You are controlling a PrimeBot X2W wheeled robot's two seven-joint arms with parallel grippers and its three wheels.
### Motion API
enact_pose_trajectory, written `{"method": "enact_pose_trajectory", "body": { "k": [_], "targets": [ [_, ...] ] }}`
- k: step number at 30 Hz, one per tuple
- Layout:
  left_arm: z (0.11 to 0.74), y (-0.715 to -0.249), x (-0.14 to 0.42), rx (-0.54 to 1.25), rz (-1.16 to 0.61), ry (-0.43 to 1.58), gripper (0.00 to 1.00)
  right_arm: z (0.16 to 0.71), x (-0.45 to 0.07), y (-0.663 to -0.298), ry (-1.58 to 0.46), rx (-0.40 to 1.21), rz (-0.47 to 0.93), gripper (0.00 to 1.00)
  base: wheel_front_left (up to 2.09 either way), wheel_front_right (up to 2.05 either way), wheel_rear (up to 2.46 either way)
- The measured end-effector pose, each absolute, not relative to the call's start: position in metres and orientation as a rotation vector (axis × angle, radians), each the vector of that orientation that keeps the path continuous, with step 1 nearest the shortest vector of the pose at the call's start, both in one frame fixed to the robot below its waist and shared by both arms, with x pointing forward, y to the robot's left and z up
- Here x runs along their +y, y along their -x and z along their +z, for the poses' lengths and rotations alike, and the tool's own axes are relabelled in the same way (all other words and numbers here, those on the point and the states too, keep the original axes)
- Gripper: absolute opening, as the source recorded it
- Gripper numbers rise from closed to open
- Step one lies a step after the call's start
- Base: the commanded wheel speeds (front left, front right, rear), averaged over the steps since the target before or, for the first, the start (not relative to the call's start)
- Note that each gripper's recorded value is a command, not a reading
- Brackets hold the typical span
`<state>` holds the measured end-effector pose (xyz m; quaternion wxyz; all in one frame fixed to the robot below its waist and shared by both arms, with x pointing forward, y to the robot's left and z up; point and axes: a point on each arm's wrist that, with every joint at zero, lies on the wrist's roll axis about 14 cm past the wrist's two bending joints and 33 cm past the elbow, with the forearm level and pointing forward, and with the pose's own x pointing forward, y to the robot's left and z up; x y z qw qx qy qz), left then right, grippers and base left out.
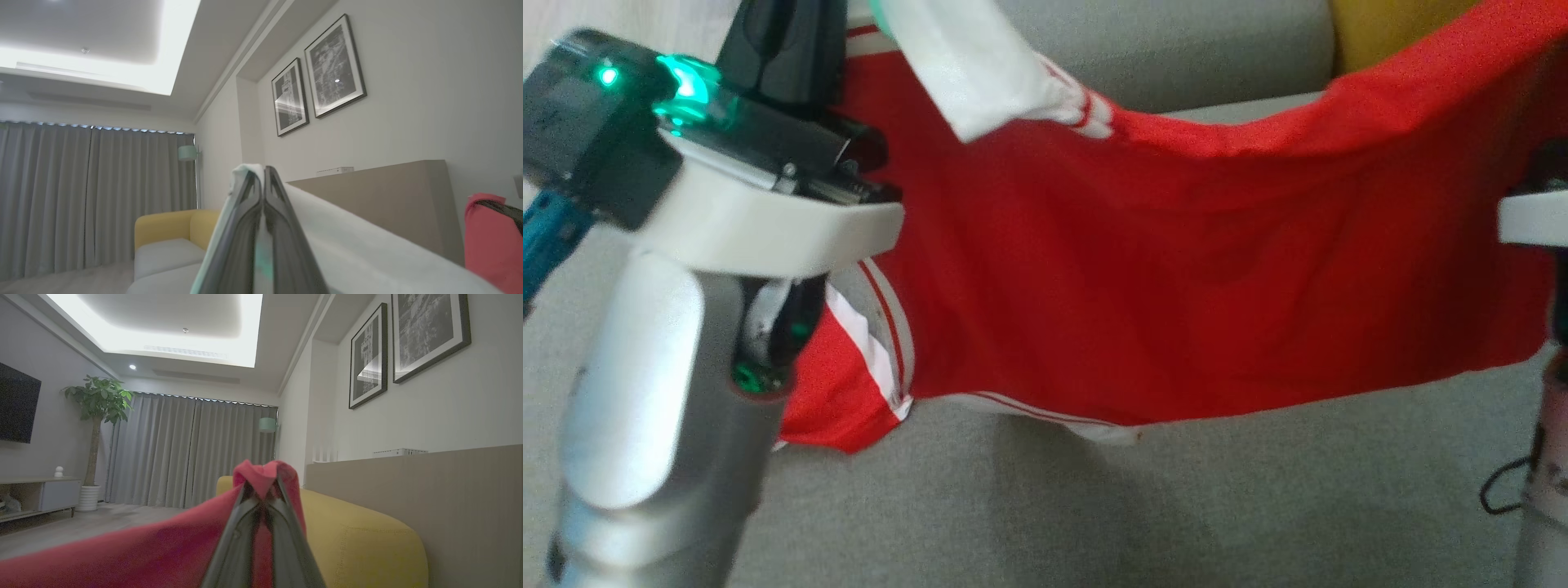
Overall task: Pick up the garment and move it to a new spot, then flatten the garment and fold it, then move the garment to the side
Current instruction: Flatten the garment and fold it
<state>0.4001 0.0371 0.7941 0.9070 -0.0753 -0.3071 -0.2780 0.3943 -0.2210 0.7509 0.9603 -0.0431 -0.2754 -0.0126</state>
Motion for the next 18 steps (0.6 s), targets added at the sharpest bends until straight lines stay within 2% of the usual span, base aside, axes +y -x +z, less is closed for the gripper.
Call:
{"method": "enact_pose_trajectory", "body": {
  "k": [3,7,9,12,18],
  "targets": [
    [0.792,-0.404,0.042,-0.622,-0.57,0.088,0.0,0.744,-0.226,-0.397,0.117,-0.518,-0.054,0.0,0.0,0.0,0.0],
    [0.78,-0.439,0.042,-0.55,-0.573,0.039,0.0,0.72,-0.227,-0.42,0.114,-0.419,-0.055,0.0,0.0,0.0,0.0],
    [0.763,-0.482,0.043,-0.463,-0.562,0.0,0.0,0.702,-0.229,-0.453,0.102,-0.349,-0.051,0.0,0.0,0.0,0.0],
    [0.745,-0.536,0.055,-0.385,-0.513,-0.05,0.0,0.703,-0.229,-0.498,0.097,-0.337,-0.037,0.0,0.0,0.0,0.0],
    [0.765,-0.621,0.085,-0.44,-0.39,-0.018,0.0,0.726,-0.228,-0.582,0.094,-0.418,-0.018,0.0,0.0,0.0,0.0]
  ]
}}
